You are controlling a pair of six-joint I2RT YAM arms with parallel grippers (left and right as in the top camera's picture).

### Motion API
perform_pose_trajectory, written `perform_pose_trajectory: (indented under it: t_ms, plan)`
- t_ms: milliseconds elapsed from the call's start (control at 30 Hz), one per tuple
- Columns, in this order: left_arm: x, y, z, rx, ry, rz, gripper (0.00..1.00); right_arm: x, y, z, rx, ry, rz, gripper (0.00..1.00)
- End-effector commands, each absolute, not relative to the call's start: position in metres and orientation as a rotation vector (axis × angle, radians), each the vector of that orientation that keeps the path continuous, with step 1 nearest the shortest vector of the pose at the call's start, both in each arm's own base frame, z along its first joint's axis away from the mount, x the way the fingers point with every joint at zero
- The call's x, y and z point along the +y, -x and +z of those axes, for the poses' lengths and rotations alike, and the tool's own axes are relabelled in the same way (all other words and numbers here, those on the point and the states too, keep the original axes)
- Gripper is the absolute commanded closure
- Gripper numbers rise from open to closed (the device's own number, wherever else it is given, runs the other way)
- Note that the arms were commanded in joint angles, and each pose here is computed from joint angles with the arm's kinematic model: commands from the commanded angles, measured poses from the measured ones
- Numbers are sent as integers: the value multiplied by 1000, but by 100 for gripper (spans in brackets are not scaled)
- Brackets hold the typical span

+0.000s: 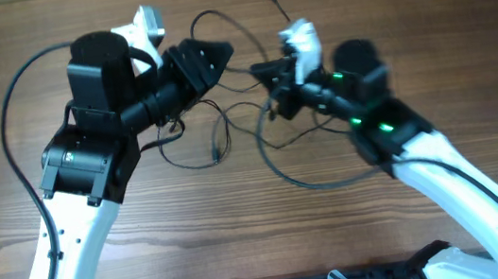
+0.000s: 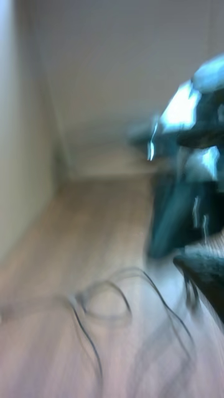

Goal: Untangle cables

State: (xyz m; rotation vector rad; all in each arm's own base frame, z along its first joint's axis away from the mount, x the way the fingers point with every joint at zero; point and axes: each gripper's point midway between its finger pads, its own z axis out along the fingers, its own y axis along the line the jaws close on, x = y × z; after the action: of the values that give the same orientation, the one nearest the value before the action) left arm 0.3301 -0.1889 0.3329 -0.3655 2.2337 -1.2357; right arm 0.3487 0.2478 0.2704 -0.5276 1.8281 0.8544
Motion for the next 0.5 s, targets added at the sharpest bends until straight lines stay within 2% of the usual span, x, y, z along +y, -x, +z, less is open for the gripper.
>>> perform_pose_trajectory:
  t_ms: [0,100,167,300,367,467]
  plan:
    - [-154,-334,301,2305,478,-948,32,214,-338,314,1755,463,827,96]
    - [-143,-335,270,2388,555,-837,30,191,-338,311,1804,409,789,95]
    - [-146,-337,250,2442,571,-816,28,187,-338,292,1865,444,740,96]
    - [-155,-344,197,2588,609,-750,16,165,-353,263,1967,383,564,96]
    - [-160,-348,172,2655,626,-717,11,152,-361,277,1931,348,502,96]
    - [-162,-352,138,2740,660,-666,3,123,-373,322,1840,301,414,96]
